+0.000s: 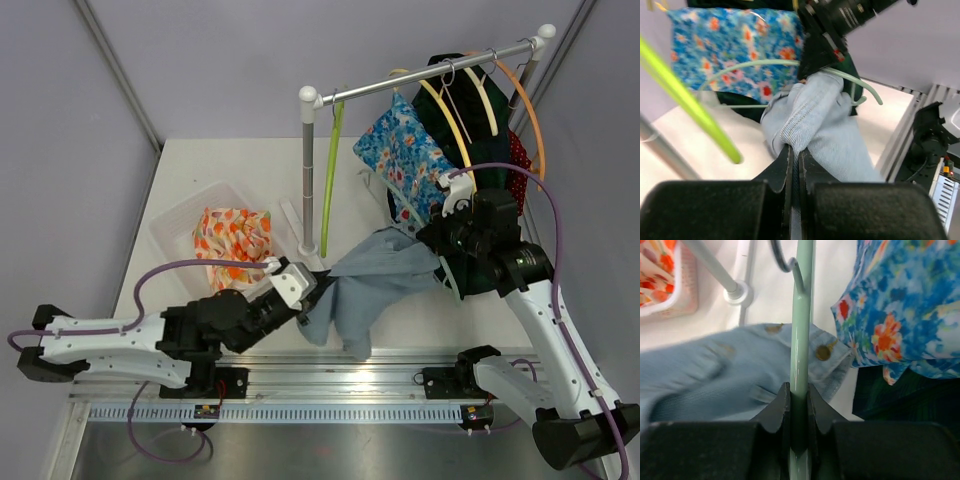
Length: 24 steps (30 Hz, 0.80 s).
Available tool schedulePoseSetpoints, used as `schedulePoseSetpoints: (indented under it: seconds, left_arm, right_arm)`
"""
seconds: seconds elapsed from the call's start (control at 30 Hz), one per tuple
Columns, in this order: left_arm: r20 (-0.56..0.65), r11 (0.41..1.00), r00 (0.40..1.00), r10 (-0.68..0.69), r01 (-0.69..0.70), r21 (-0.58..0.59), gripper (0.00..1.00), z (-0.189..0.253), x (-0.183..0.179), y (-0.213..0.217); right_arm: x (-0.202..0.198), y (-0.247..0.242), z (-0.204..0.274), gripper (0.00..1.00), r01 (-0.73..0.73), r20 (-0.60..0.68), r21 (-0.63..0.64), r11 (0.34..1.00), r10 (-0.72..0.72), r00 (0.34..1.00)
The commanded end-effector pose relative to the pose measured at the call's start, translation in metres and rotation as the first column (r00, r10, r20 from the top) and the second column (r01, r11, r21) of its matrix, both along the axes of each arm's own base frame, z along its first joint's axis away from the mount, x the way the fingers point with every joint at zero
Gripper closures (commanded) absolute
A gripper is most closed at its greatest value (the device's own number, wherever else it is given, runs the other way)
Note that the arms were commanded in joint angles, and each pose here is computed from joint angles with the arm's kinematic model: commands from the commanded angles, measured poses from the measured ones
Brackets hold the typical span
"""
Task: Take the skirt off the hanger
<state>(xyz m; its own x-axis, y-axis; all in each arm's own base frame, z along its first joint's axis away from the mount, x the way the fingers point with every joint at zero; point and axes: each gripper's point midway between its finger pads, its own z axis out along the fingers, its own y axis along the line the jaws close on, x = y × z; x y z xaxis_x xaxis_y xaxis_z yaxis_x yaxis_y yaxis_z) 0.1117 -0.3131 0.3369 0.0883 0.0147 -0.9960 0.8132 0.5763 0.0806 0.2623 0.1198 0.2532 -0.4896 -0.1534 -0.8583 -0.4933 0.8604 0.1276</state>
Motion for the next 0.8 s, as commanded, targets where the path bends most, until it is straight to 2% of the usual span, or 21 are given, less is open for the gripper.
schedulePoseSetpoints:
  seconds: [0.0,0.1,0.23,0.47,0.6,0.77]
  left_arm:
    - [0.036,0.989,0.997,0.067,-0.061,-0.135,1.00,0.082,0.007,0.058]
    - [0.046,0.991,0.995,0.088,-0.082,-0.110,1.00,0.084,0.010,0.071]
    - [0.037,0.992,0.995,0.097,-0.094,-0.085,1.00,0.070,0.012,0.069]
    - [0.014,0.996,0.998,0.064,-0.063,-0.057,1.00,0.035,0.012,0.046]
    - [0.014,0.998,0.998,0.060,-0.060,-0.032,1.00,0.015,0.015,0.041]
    - [-0.006,0.994,0.994,0.110,-0.110,-0.023,1.00,-0.013,0.037,0.042]
  right_arm:
    - [0.028,-0.024,0.015,1.00,0.099,0.152,-0.093,0.991,-0.084,0.985]
    - [0.029,-0.024,0.015,1.00,0.101,0.156,-0.091,0.991,-0.086,0.984]
    - [0.029,-0.024,0.016,1.00,0.096,0.155,-0.094,0.991,-0.081,0.985]
    - [0.011,-0.004,0.020,1.00,-0.070,0.140,-0.081,0.994,0.081,0.987]
    - [0.004,0.003,0.022,1.00,-0.119,0.136,-0.069,0.991,0.127,0.983]
    - [-0.002,0.009,0.029,1.00,-0.154,0.136,-0.049,0.987,0.159,0.978]
